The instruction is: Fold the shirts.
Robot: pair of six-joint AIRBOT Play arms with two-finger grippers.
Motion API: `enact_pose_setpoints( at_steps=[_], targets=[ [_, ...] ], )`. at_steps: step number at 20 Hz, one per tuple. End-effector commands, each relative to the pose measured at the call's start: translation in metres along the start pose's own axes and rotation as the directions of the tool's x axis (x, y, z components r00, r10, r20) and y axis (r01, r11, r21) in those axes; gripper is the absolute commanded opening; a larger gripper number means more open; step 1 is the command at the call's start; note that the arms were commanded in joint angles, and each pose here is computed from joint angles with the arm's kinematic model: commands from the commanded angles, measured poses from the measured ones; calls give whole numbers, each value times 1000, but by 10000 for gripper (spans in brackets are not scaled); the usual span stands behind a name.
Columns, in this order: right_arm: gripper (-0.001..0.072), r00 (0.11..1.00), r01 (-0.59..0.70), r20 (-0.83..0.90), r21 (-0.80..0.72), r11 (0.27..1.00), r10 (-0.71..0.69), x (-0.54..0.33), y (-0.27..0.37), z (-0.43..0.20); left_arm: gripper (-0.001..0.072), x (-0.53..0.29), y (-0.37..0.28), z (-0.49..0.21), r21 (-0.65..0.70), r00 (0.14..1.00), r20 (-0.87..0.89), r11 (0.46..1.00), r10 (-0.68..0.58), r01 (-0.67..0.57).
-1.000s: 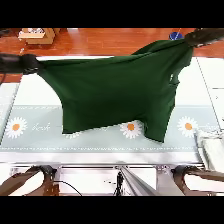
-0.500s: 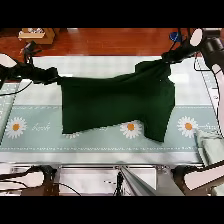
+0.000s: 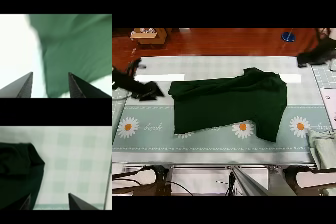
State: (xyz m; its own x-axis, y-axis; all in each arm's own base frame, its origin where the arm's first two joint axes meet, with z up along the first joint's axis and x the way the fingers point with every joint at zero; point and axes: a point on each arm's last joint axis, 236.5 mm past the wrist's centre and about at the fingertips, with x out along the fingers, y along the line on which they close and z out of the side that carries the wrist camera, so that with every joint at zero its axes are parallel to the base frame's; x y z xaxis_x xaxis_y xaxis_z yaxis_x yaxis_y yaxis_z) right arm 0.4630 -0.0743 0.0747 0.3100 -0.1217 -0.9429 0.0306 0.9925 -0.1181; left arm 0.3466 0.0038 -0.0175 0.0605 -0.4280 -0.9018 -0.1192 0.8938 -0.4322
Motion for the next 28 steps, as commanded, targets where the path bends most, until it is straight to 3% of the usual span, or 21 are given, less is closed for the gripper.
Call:
enact_pose_setpoints(
  at_steps=[1, 3, 5, 6, 15, 16, 18, 20, 25, 28],
  targets=[
    [552, 944, -204, -228, 161, 966, 238, 11, -2, -77, 548, 21, 14, -85, -104, 985, -148, 992, -90, 75],
    [551, 892, -331, -233, 244, 911, 387, 20, 6, -93, 560, 41, 4, -115, -151, 972, -160, 978, -171, 147],
    [550, 875, -366, -223, 277, 889, 430, 27, 3, -100, 647, 56, -10, -128, -207, 956, -161, 956, -244, 210],
    [550, 873, -365, -228, 284, 887, 432, 29, 1, -103, 647, 63, -14, -133, -217, 951, -169, 951, -259, 221],
    [542, 890, -370, -164, 288, 884, 426, 35, -4, -90, 639, 120, -26, -133, -198, 971, -191, 974, -146, 107],
    [542, 888, -374, -161, 289, 881, 430, 35, -3, -90, 511, 127, -24, -126, -219, 978, -166, 972, -123, 85],
    [542, 886, -379, -160, 291, 878, 435, 34, -2, -89, 126, 135, -23, -113, -211, 989, -115, 975, -87, 62],
    [542, 886, -379, -162, 290, 879, 435, 34, -2, -90, 22, 136, -23, -112, -191, 991, -109, 980, -83, 61],
    [542, 905, -332, -173, 281, 900, 388, 40, -13, -93, 19, 129, -30, -122, -126, 984, -146, 988, -106, 88],
    [557, 879, -360, -209, 300, 884, 428, 56, -2, -112, 19, 116, -37, -119, -82, 988, -113, 992, -110, 101]
  ],
)
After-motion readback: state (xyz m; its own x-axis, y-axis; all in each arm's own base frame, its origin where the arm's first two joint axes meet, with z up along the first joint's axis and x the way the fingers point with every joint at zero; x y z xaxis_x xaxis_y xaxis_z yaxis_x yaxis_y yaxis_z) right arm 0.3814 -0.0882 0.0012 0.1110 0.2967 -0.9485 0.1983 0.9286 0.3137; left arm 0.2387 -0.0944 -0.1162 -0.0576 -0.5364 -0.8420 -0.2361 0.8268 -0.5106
